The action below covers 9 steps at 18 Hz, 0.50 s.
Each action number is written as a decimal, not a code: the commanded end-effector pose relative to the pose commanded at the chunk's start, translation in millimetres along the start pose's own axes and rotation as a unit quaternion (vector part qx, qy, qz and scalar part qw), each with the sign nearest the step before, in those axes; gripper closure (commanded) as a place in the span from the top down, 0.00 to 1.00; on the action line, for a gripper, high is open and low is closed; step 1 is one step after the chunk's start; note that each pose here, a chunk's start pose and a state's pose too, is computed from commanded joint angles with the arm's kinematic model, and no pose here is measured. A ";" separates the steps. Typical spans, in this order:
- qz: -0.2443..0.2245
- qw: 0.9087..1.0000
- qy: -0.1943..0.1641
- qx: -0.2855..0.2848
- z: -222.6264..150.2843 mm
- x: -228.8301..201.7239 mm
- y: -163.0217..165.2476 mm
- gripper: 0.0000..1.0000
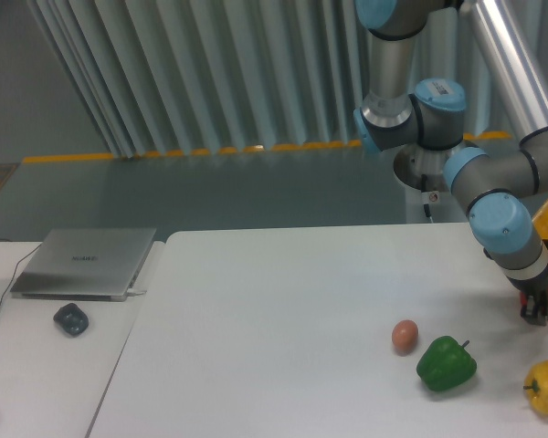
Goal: Place the red peppers in a basket
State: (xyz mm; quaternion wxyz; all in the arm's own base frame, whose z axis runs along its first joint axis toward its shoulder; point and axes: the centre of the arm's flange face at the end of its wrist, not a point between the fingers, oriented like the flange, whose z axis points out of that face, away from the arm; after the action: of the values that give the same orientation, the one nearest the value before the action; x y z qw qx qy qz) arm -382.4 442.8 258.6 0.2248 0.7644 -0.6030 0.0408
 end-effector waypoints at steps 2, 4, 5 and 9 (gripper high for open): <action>-0.006 1.000 0.000 0.000 0.6 1.7 3.2 0.43; -0.019 1.000 -0.006 0.001 -5.2 2.4 7.6 0.43; -0.023 1.000 -0.010 0.001 -8.6 3.2 8.6 0.43; -0.051 0.997 -0.059 0.021 -43.5 13.5 9.8 0.43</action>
State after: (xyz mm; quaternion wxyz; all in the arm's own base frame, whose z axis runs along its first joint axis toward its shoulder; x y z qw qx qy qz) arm -378.8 446.0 304.9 0.1744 0.8001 -0.5740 -0.0033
